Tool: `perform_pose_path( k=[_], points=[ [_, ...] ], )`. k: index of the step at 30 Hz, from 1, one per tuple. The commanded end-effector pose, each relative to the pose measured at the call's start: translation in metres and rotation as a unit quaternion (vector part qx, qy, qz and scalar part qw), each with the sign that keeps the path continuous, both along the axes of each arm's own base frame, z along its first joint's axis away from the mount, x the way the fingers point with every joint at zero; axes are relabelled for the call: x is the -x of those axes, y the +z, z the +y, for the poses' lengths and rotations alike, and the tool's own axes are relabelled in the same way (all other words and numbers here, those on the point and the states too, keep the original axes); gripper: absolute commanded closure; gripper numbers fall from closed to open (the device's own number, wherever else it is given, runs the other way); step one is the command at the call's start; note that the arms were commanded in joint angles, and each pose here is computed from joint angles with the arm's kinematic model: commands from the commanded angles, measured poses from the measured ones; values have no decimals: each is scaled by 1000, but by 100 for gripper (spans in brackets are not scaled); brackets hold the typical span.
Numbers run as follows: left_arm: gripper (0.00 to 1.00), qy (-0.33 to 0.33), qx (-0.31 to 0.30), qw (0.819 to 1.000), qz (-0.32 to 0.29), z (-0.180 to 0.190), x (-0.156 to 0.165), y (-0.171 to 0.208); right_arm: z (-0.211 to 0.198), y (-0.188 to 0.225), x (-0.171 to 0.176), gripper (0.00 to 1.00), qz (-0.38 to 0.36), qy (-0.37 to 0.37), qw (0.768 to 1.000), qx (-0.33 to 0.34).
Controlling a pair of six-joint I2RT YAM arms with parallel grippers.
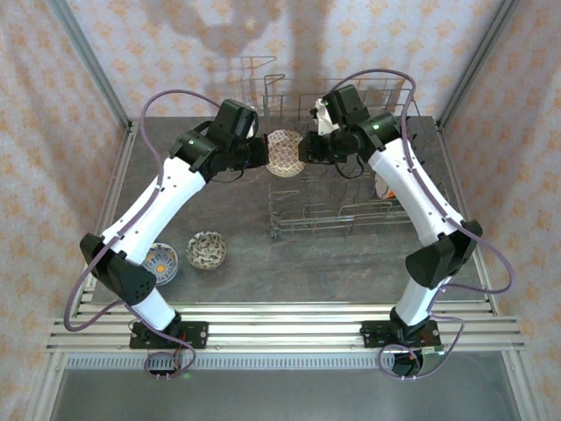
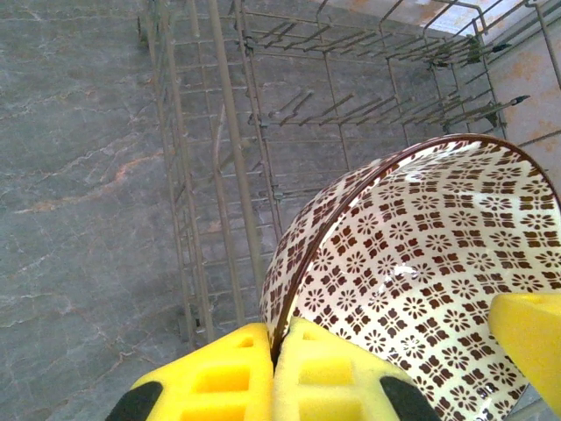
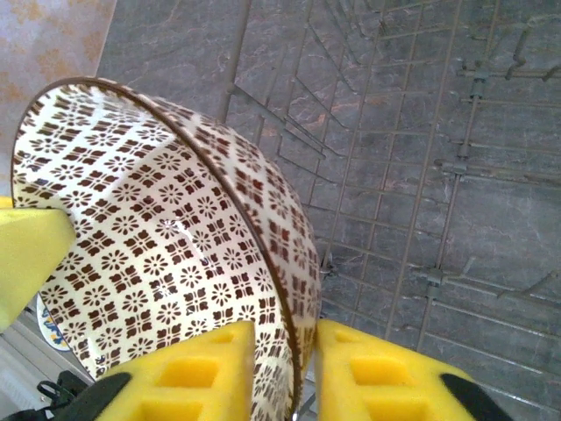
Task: Load the bowls into the dish rack
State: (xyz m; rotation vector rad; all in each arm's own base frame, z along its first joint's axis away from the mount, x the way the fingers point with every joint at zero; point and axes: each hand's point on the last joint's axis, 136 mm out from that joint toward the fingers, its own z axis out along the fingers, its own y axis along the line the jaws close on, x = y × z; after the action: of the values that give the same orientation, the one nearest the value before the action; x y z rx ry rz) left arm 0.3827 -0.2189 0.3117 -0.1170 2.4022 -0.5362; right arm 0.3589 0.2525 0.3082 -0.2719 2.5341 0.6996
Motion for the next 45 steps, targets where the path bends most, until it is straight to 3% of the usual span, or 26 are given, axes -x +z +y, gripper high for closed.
perform_pose_path(
  k=[1, 7, 13, 25, 28, 36, 41, 45],
  points=[
    [100, -8, 2, 999, -39, -5, -2, 24, 0, 17, 2, 84, -21, -6, 1000, -21],
    [100, -17, 6, 999, -43, -12, 2, 28, -3, 10, 3, 87, -15, -13, 1000, -12],
    [100, -23, 10, 999, -42, -18, 5, 27, -7, 10, 3, 96, -18, -21, 1000, -10],
    [100, -26, 15, 999, -43, -25, 8, 27, -21, 17, 3, 100, -42, -53, 998, 0],
    [94, -20, 8, 999, -42, -23, 6, 23, -26, 19, 2, 100, -51, -63, 997, 8],
    [52, -3, 2, 998, -59, -16, 3, 33, -51, 21, -2, 100, -68, -115, 991, 23],
    [43, 31, -8, 995, -93, 5, 7, 53, -75, 20, -5, 100, -66, -163, 984, 26],
    [41, 48, -19, 994, -94, 22, 13, 47, -110, 19, -9, 100, -74, -221, 971, 46]
  ],
)
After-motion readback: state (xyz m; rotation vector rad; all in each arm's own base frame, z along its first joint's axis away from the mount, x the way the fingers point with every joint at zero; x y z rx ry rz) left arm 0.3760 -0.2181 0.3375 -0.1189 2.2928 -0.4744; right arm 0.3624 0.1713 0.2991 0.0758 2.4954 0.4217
